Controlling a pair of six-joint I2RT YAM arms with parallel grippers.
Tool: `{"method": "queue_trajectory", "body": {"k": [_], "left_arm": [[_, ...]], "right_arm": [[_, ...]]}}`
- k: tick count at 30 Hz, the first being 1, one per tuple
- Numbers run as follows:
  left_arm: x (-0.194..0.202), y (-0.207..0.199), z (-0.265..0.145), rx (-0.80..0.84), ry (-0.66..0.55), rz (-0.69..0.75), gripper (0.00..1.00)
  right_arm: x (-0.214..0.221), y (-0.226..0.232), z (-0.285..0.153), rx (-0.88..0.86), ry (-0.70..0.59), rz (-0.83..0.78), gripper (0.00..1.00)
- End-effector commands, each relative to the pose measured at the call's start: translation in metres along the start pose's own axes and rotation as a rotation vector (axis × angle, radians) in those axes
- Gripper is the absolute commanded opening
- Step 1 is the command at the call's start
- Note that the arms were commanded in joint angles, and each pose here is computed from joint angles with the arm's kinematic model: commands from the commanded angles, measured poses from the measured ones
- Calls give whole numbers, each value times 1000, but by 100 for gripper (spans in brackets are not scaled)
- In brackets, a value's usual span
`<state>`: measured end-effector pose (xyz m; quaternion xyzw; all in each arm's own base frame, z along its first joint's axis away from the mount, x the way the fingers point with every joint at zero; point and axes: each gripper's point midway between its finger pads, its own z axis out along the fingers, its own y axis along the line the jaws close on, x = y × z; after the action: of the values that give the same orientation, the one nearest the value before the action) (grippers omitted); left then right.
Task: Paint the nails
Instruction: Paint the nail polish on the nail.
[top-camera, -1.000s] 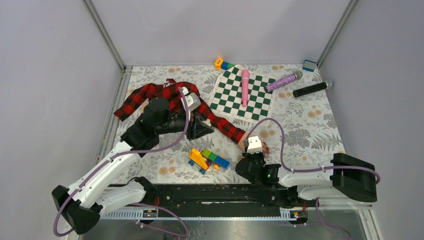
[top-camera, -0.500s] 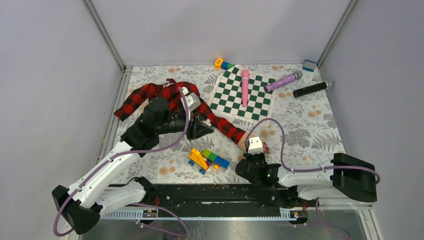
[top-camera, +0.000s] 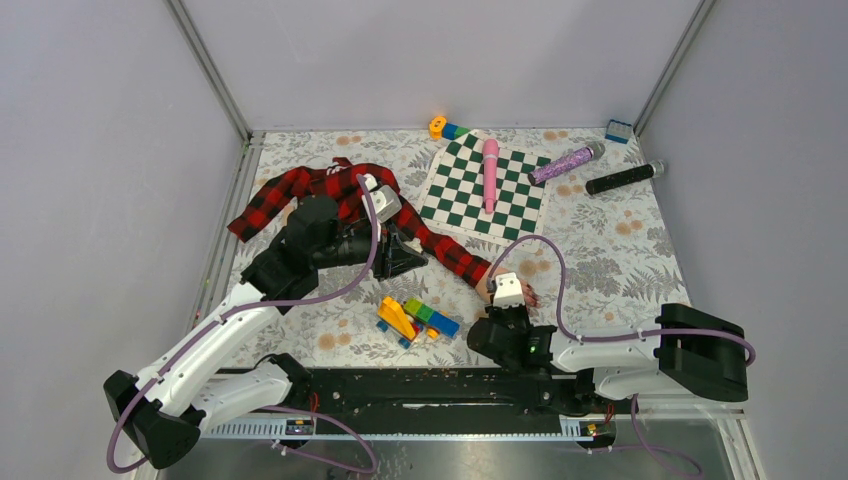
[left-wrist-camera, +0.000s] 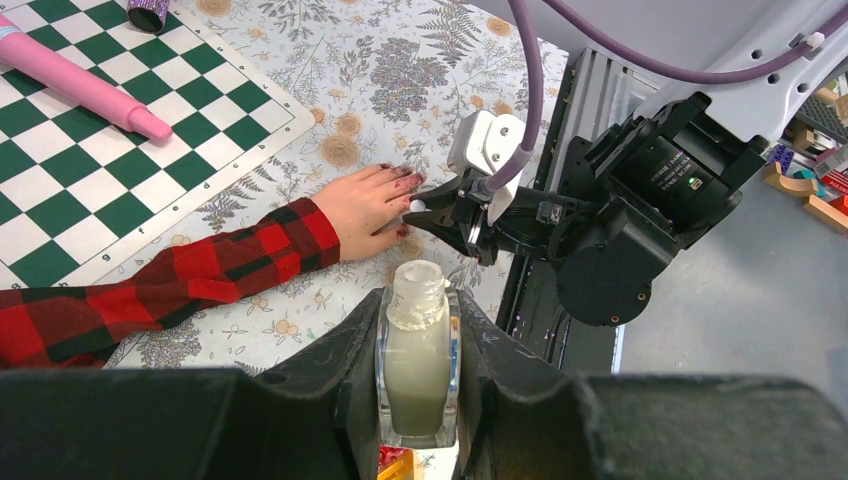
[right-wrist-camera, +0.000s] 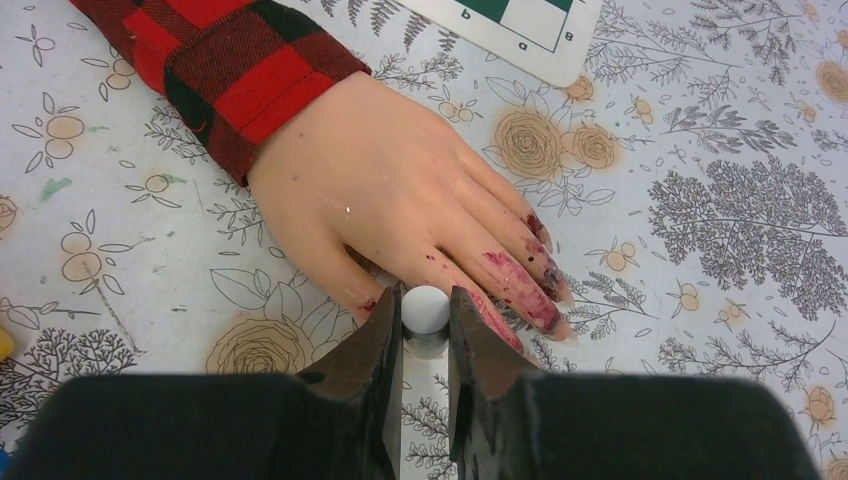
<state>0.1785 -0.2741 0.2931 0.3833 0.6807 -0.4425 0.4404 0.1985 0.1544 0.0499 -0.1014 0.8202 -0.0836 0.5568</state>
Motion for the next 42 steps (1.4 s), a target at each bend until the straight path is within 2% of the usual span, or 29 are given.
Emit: {"method": "queue_trajectory", "body": {"k": [1,36,42], "left_arm": [[-21,-5,-1,12,-68,43,0],[-24,-9,-2,30,-79,41,0],[-29,-10,-6,19,-96,43,0]], "right_arm": [[-15,-4,-2,47,-47,36,0],[-17,-15,-5,112,-45,29,0],[-22,-20,-8,93,-66,80,0]]}}
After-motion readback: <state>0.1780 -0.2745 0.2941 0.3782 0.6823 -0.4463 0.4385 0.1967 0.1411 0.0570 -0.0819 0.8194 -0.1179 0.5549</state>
